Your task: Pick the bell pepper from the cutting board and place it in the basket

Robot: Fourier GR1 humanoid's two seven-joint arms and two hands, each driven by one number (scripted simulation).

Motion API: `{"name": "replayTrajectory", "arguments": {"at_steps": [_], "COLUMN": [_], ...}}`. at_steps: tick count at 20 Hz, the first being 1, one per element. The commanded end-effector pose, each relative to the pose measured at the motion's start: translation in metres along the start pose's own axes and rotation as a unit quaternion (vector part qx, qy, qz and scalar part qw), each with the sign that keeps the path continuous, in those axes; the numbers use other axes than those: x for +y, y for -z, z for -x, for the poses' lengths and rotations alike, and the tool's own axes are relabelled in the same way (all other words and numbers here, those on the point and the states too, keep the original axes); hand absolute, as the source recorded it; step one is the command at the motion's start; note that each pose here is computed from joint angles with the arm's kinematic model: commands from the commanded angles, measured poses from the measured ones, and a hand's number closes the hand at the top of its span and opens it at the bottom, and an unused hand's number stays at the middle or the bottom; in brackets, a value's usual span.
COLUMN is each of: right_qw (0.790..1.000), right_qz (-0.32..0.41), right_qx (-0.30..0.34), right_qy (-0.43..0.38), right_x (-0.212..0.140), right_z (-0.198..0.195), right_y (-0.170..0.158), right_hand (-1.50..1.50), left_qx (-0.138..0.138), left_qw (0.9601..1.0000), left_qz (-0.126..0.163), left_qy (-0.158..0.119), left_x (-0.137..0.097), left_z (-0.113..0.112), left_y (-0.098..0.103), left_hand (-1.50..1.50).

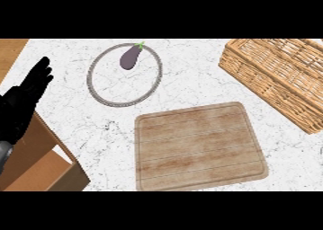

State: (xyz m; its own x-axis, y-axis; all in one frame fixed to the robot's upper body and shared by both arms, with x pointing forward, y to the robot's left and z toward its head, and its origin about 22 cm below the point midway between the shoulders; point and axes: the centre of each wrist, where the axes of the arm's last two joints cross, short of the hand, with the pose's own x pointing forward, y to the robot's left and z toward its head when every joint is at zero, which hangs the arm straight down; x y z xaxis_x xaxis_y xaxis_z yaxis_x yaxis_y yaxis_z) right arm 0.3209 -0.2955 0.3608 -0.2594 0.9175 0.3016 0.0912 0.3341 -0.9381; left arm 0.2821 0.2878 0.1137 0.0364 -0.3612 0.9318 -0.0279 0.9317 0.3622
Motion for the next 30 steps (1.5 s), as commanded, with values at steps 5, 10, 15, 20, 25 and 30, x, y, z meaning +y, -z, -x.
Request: {"name": "replayTrajectory", "arguments": {"at_steps": [5, 10, 15, 20, 25, 30], "right_qw": [0.999, 0.998, 0.994, 0.987, 0.984, 0.970], "right_qz": [-0.034, -0.056, -0.089, -0.086, -0.035, 0.058], "right_qx": [-0.021, -0.015, 0.024, 0.028, 0.005, 0.022], "right_qy": [0.006, -0.010, 0.067, 0.130, 0.175, 0.236], "right_x": [0.030, 0.051, 0.075, 0.103, 0.122, 0.103], "right_z": [0.051, 0.065, 0.100, 0.124, 0.127, 0.152], "right_y": [0.020, 0.035, 0.043, 0.045, 0.052, 0.042], "right_hand": [1.50, 1.50, 1.50, -1.50, -1.50, -1.50], "left_qx": [0.058, 0.053, 0.064, 0.066, 0.065, 0.071], "left_qw": [0.9979, 0.9977, 0.9972, 0.9971, 0.9973, 0.9969], "left_qz": [0.013, 0.034, 0.030, 0.024, 0.024, 0.020], "left_qy": [-0.024, -0.026, -0.025, -0.031, -0.024, -0.028], "left_x": [-0.023, -0.032, -0.037, -0.036, -0.045, -0.034], "left_z": [0.049, 0.034, 0.043, 0.045, 0.046, 0.045], "left_y": [-0.003, -0.005, -0.006, -0.003, -0.001, -0.003], "left_hand": [0.00, 0.00, 0.00, 0.00, 0.00, 0.00]}}
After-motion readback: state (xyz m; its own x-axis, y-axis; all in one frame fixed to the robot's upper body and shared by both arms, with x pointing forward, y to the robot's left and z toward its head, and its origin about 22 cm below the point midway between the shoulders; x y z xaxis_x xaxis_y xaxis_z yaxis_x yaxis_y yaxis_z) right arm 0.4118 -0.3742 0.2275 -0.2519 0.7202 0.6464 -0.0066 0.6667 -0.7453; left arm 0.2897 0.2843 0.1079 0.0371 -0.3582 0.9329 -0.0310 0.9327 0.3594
